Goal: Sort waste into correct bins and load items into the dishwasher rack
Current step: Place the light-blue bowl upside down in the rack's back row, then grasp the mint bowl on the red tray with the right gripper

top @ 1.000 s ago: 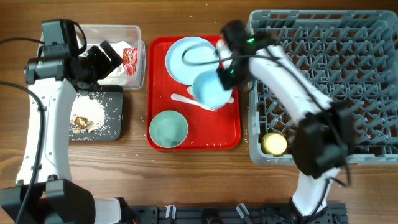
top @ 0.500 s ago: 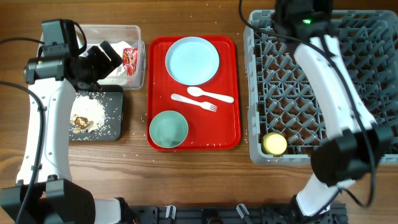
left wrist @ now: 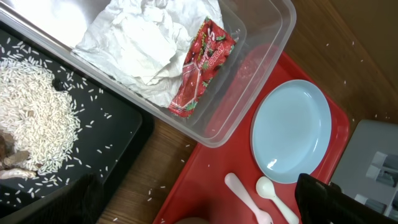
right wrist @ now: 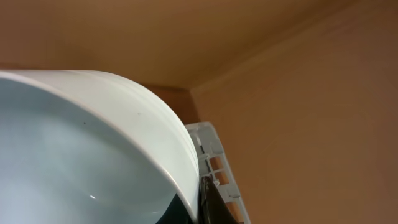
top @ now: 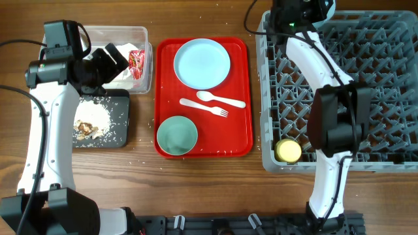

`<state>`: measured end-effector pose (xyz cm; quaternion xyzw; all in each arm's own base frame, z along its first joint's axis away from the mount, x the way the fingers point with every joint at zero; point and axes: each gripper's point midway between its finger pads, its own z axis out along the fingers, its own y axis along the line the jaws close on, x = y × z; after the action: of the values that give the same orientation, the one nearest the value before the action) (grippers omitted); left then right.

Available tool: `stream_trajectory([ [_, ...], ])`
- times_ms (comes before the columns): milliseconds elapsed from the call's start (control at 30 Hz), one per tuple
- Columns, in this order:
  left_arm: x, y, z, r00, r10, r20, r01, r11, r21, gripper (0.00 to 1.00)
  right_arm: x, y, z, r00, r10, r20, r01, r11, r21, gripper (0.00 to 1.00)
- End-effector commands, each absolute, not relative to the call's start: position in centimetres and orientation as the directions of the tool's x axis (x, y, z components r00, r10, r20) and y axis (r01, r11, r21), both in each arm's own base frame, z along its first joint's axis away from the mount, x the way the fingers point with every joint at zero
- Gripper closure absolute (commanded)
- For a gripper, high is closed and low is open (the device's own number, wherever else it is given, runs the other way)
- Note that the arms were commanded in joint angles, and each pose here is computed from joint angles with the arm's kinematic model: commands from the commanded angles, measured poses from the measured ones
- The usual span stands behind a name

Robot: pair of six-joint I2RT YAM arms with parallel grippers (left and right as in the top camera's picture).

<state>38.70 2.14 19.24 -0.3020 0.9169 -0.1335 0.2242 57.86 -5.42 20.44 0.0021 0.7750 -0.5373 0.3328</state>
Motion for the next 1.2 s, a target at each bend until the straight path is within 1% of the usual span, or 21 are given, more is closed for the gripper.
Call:
stream_trajectory([
  [0,38.6,2.1,19.7,-0.713,-0.614,-0.339,-0.487,0.781,-0.391,0.00,57.9,-6.4,18.9,-0.812,-0.344,-0.472,0.335,0.388,-0.859,0.96],
  [200,38.6,2.1,19.7,-0.713,-0.614,-0.339,-0.487,0.781,-0.391,0.00,57.4,-5.3,16.6,-0.849,-0.374,-0.373,0.217,0.397,-0.892,0.96],
  [267,38.6,2.1,19.7,-0.713,-0.614,-0.339,-0.487,0.781,-0.391,0.00,57.1,-3.5,16.1,-0.853,-0.406,-0.328,0.160,0.394,-0.905,0.93],
  [300,38.6,2.1,19.7,-0.713,-0.614,-0.339,-0.487,0.781,-0.391,0.00,57.0,-2.8,16.0,-0.850,-0.418,-0.320,0.147,0.394,-0.907,0.84],
  [333,38.6,2.1,19.7,-0.713,-0.614,-0.339,-0.487,0.781,-0.391,0.00,57.0,-2.3,15.9,-0.849,-0.425,-0.314,0.138,0.394,-0.909,0.78],
  [367,38.6,2.1,19.7,-0.713,-0.614,-0.339,-0.487,0.781,-0.391,0.00,56.9,-1.8,15.8,-0.848,-0.434,-0.305,0.126,0.394,-0.911,0.75],
  [500,38.6,2.1,19.7,-0.713,-0.614,-0.339,-0.487,0.781,-0.391,0.00,56.6,-0.3,15.5,-0.845,-0.460,-0.273,0.085,0.388,-0.918,0.57],
  [533,38.6,2.1,19.7,-0.713,-0.614,-0.339,-0.487,0.781,-0.391,0.00,56.6,0.0,15.4,-0.844,-0.465,-0.268,0.079,0.387,-0.919,0.48],
  [567,38.6,2.1,19.7,-0.713,-0.614,-0.339,-0.487,0.781,-0.391,0.00,56.6,0.4,15.4,-0.841,-0.472,-0.266,0.074,0.387,-0.919,0.33],
  [600,38.6,2.1,19.7,-0.713,-0.614,-0.339,-0.487,0.781,-0.391,0.00,56.6,0.9,15.4,-0.837,-0.480,-0.264,0.068,0.387,-0.920,0.26],
  [633,38.6,2.1,19.7,-0.713,-0.614,-0.339,-0.487,0.781,-0.391,0.00,56.5,1.4,15.4,-0.833,-0.487,-0.262,0.064,0.386,-0.920,0.14],
  [667,38.6,2.1,19.7,-0.713,-0.614,-0.339,-0.487,0.781,-0.391,0.00,56.5,1.7,15.4,-0.830,-0.493,-0.262,0.061,0.386,-0.920,0.05],
  [700,38.6,2.1,19.7,-0.713,-0.614,-0.339,-0.487,0.781,-0.391,0.00,56.5,2.2,15.5,-0.826,-0.503,-0.255,0.052,0.383,-0.922,0.01],
  [767,38.6,2.1,19.7,-0.713,-0.614,-0.339,-0.487,0.781,-0.391,0.00,56.5,3.2,15.7,-0.815,-0.527,-0.239,0.031,0.373,-0.927,0.00],
  [1000,38.6,2.1,19.7,-0.713,-0.614,-0.339,-0.487,0.781,-0.391,0.00,56.6,8.7,17.7,-0.719,-0.619,-0.316,-0.001,0.455,-0.891,0.00],
  [1100,38.6,2.1,19.7,-0.713,-0.614,-0.339,-0.487,0.781,-0.391,0.00,56.0,10.9,18.7,-0.682,-0.618,-0.391,0.011,0.526,-0.850,0.00],
  [1167,38.6,2.1,19.7,-0.713,-0.614,-0.339,-0.487,0.781,-0.391,0.00,54.8,13.3,18.1,-0.656,-0.622,-0.428,-0.072,0.615,-0.785,0.00],
])
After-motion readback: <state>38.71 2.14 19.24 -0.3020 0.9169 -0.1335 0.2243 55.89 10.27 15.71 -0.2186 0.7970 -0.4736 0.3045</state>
